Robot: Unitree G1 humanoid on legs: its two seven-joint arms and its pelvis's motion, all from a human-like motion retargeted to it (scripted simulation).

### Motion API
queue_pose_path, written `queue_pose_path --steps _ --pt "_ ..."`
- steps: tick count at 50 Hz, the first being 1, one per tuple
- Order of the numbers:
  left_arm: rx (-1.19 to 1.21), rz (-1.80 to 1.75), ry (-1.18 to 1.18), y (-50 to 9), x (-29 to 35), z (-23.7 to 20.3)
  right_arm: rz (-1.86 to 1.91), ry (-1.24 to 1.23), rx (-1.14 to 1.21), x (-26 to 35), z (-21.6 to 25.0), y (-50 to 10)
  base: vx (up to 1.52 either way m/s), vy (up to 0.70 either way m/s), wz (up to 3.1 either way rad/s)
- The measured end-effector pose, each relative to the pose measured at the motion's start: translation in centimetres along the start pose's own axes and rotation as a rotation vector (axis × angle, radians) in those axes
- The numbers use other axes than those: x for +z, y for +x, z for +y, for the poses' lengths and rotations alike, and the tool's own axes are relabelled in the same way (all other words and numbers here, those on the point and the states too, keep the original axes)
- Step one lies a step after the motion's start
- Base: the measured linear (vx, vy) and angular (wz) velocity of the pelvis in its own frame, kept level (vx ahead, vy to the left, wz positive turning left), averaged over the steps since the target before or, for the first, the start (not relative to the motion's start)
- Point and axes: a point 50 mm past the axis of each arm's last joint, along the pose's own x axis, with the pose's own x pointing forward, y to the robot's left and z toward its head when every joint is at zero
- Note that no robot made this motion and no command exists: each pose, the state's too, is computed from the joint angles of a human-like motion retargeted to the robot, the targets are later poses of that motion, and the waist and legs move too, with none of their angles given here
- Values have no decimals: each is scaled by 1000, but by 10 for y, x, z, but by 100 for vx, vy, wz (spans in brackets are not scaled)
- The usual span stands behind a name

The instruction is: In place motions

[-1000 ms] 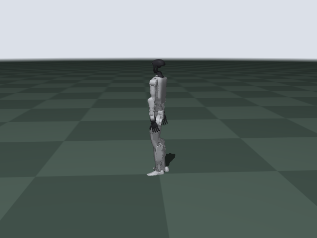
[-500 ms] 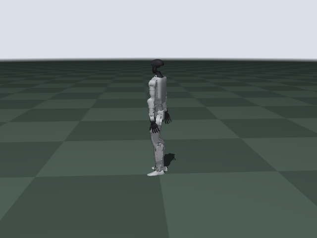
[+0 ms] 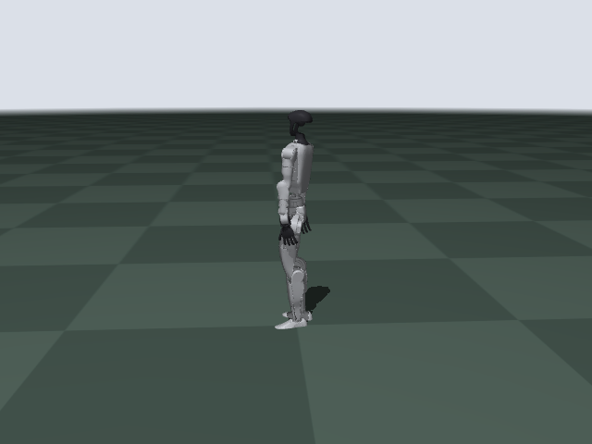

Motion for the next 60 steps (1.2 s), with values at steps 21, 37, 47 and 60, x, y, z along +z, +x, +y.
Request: queue_pose_path --steps 21,37,47,60 --pt "21 51 -16 1 -18 8 87 -31 29 -19 9 2 0 0 0" --pt "31 27 18 2 -13 3 76 -16 25 -19 7 2 0 0 0" --pt "24 28 18 1 -13 5 88 -4 14 -25 7 3 0 0 0" --pt "36 -27 -90 2 -12 8 95 74 24 -33 9 3 -3 -3 -20"
